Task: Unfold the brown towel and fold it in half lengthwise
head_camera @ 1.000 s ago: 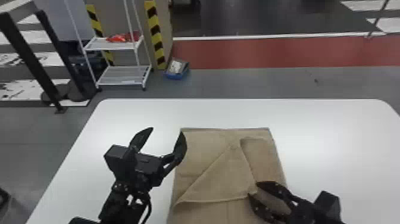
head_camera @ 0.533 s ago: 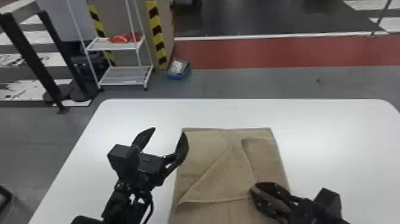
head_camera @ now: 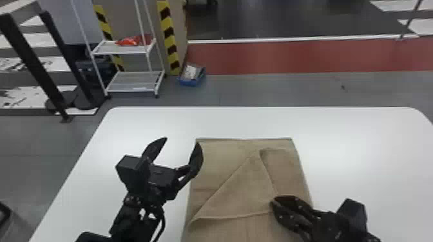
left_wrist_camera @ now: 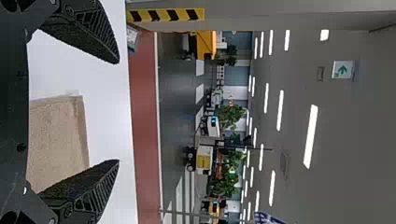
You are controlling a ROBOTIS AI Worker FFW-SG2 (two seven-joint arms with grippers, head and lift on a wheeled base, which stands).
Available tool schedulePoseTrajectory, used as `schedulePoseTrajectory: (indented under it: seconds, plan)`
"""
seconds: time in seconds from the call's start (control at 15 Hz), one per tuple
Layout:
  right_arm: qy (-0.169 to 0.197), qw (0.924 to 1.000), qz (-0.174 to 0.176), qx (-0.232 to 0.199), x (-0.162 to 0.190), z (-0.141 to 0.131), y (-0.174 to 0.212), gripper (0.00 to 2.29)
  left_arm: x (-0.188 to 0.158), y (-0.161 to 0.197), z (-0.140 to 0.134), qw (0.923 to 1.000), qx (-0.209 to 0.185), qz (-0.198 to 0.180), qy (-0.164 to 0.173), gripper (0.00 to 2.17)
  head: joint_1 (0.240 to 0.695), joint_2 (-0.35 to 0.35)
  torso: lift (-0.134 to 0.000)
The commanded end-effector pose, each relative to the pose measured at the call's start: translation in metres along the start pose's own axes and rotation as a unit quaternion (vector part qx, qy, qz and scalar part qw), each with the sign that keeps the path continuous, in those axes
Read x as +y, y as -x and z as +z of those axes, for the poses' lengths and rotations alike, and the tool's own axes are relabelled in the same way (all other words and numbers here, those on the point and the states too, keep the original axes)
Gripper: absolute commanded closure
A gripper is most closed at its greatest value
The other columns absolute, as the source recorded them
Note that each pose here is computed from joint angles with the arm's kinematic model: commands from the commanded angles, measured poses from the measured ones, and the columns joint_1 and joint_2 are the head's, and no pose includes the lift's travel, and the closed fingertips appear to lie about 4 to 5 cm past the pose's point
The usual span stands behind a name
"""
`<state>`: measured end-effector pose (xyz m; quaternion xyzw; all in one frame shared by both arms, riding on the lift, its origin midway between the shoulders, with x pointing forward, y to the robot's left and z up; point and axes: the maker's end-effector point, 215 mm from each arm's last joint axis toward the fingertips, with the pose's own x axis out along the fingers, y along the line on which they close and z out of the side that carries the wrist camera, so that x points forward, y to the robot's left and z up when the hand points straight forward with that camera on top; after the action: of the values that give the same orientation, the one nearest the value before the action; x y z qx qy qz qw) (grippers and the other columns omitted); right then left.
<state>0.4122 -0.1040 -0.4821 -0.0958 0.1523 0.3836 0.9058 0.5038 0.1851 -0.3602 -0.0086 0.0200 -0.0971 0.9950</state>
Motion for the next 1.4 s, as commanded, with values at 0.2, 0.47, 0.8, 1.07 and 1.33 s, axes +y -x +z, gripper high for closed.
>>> schedulePoseTrajectory:
  seconds: [0.2,0.47,0.8,1.07,1.33]
  plan:
    - [0.0,1.0,-0.005,-0.002,-0.002,0.002,-0.002,0.31,0.0,0.0,-0.004,1.0,0.003,0.0,0.0,0.14,0.695,0.098,-0.108]
    - [-0.004,0.9999,-0.003,0.009,-0.004,-0.002,-0.007,0.48,0.0,0.0,-0.004,1.0,0.004,0.0,0.0,0.14,0.695,0.1,-0.108]
    - [-0.006,0.9999,0.006,0.01,0.002,0.0,-0.011,1.03,0.0,0.0,-0.005,1.0,0.005,0.0,-0.001,0.14,0.695,0.104,-0.108]
    - [-0.005,0.9999,0.009,0.006,0.005,0.005,-0.01,1.15,0.002,0.0,-0.007,1.0,0.006,0.002,-0.002,0.14,0.695,0.111,-0.108]
    - [0.007,0.9999,-0.003,-0.014,0.001,0.029,0.001,1.15,0.004,0.0,-0.006,1.0,0.005,0.003,-0.002,0.14,0.695,0.118,-0.108]
